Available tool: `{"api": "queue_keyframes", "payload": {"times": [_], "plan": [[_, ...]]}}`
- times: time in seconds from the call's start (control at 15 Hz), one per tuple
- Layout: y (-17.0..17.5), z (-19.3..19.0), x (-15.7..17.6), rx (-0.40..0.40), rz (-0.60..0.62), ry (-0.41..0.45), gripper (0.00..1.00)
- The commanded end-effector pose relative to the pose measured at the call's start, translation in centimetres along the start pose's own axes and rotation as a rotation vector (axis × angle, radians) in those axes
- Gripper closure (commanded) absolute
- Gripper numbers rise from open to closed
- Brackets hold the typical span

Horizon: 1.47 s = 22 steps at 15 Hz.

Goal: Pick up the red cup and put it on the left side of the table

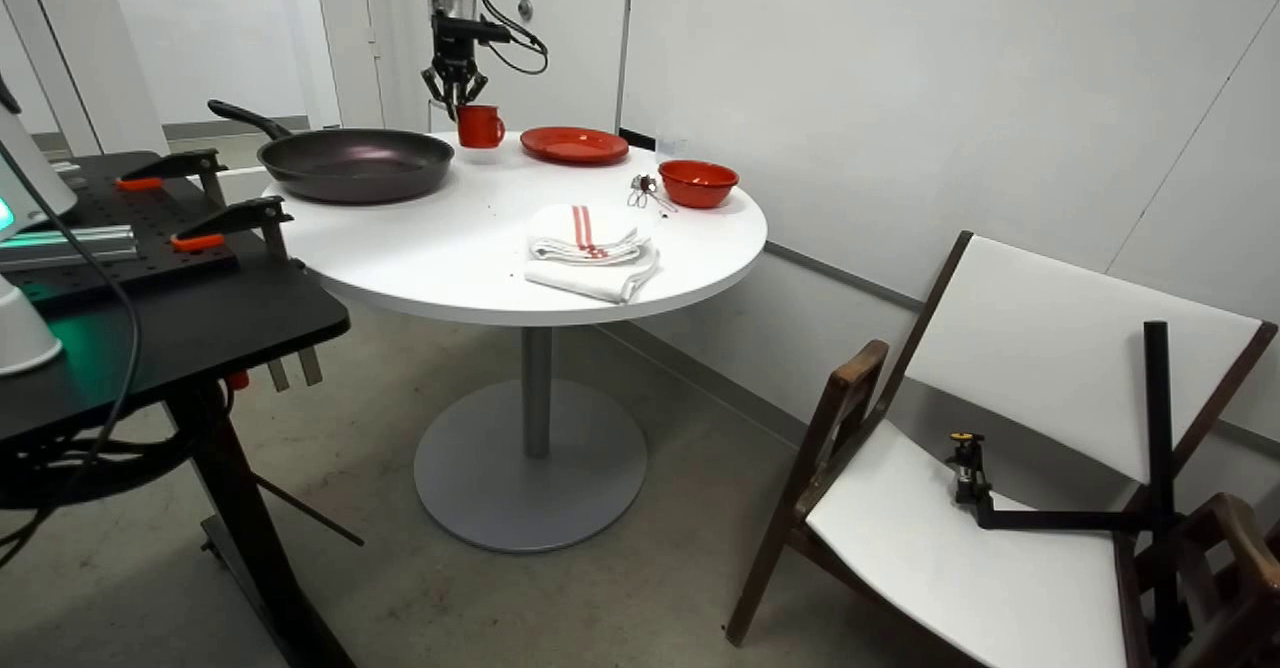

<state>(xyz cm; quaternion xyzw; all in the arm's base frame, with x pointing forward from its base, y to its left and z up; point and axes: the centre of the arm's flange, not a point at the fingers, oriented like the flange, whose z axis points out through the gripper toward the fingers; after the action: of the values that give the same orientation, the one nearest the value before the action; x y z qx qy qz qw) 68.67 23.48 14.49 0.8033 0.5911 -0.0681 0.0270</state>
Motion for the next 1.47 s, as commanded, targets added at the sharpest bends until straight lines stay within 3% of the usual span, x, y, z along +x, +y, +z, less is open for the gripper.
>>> {"api": "queue_keyframes", "payload": {"times": [0.0,1.27,1.4], "plan": [[0.9,0.8,0.3,0.008,-0.045,0.012,0.98],[0.8,2.8,-0.3,0.035,-0.129,0.025,0.98],[0.8,2.8,-0.4,0.035,-0.128,0.026,0.88]]}}
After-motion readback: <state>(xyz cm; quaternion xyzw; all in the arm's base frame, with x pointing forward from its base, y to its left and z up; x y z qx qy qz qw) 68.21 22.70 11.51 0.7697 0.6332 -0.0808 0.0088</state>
